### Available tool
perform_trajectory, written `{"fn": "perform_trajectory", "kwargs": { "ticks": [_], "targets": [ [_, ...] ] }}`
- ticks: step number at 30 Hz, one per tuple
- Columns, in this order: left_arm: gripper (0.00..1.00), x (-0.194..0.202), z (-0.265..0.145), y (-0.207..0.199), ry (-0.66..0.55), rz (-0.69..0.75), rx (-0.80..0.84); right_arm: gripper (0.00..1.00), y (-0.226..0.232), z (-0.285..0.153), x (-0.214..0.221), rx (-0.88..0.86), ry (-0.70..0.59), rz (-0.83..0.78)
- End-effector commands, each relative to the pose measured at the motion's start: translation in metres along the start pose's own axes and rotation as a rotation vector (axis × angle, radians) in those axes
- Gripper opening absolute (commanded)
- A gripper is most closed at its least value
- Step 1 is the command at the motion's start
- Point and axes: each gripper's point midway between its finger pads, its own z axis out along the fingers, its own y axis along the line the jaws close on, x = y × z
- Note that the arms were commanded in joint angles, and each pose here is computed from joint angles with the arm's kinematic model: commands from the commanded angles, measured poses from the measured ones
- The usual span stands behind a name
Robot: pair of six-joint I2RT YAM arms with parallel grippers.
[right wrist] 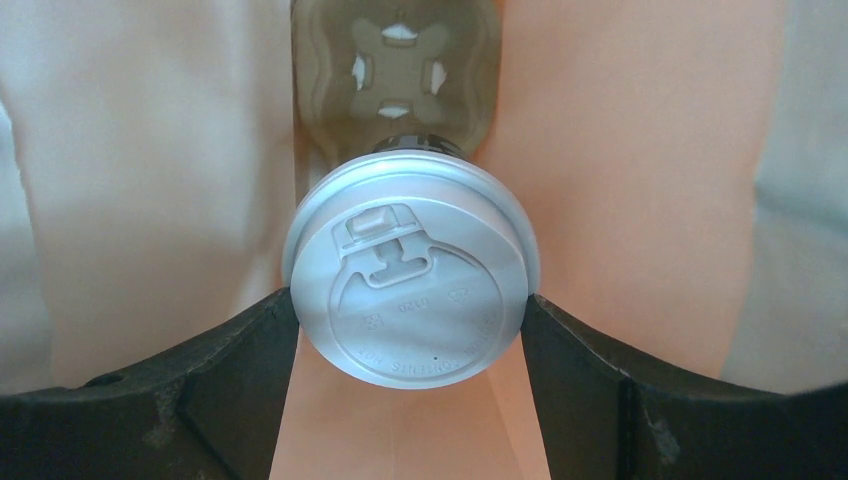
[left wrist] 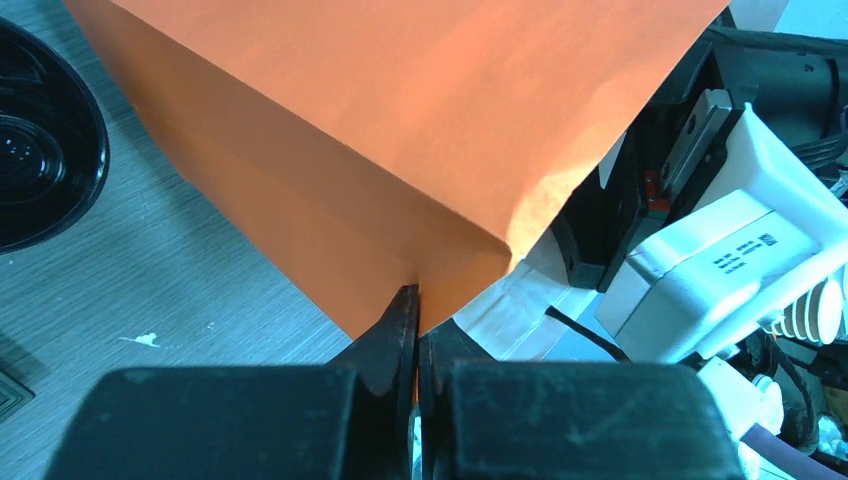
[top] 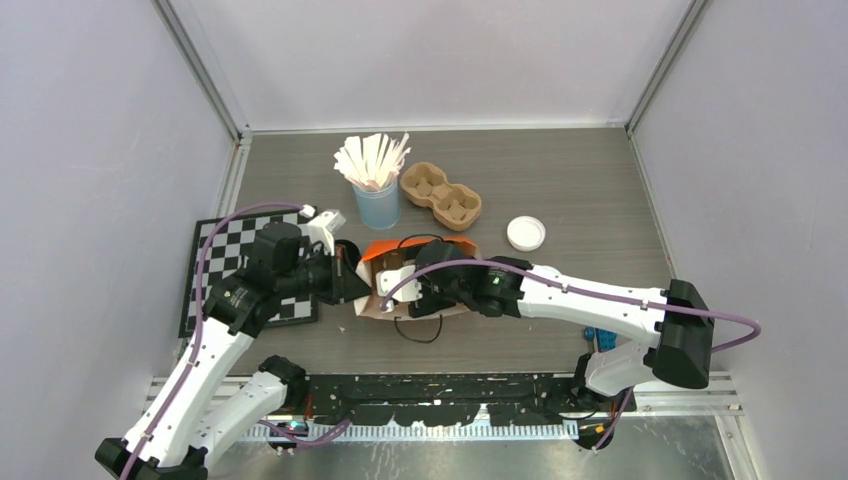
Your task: Pack the takeout coffee
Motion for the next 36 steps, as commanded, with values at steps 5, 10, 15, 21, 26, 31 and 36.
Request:
{"fn": "perform_trajectory", "kwargs": {
  "ticks": [5, 10, 15, 21, 26, 31, 36],
  "targets": [
    [0.00, -0.007, -0.013, -0.011, -0.041, 0.096, 0.035, 0.70, -0.002, -0.020, 0.018, 0.011, 0.061, -0.117],
    [0.00, -0.005, -0.014, -0.014, -0.039, 0.099, 0.054, 0.70, 0.010, -0.010, 0.026, -0.008, 0.072, -0.137],
    [0.00, 0.003, -0.013, -0.016, -0.014, 0.096, 0.083, 0.70, 0.011, -0.003, 0.025, 0.003, 0.060, -0.141],
    [0.00, 0.007, -0.014, -0.017, -0.007, 0.097, 0.095, 0.70, 0.010, 0.001, 0.027, 0.006, 0.074, -0.151],
    [0.00, 0.009, -0.013, -0.016, -0.003, 0.092, 0.092, 0.70, 0.001, -0.008, 0.027, 0.025, 0.095, -0.159],
    [0.00, 0.009, -0.013, -0.015, -0.003, 0.091, 0.086, 0.70, -0.005, -0.012, 0.027, 0.043, 0.104, -0.161],
    [0.00, 0.010, -0.014, -0.015, 0.000, 0.093, 0.083, 0.70, 0.004, -0.010, 0.030, 0.003, 0.108, -0.192]
  ]
}}
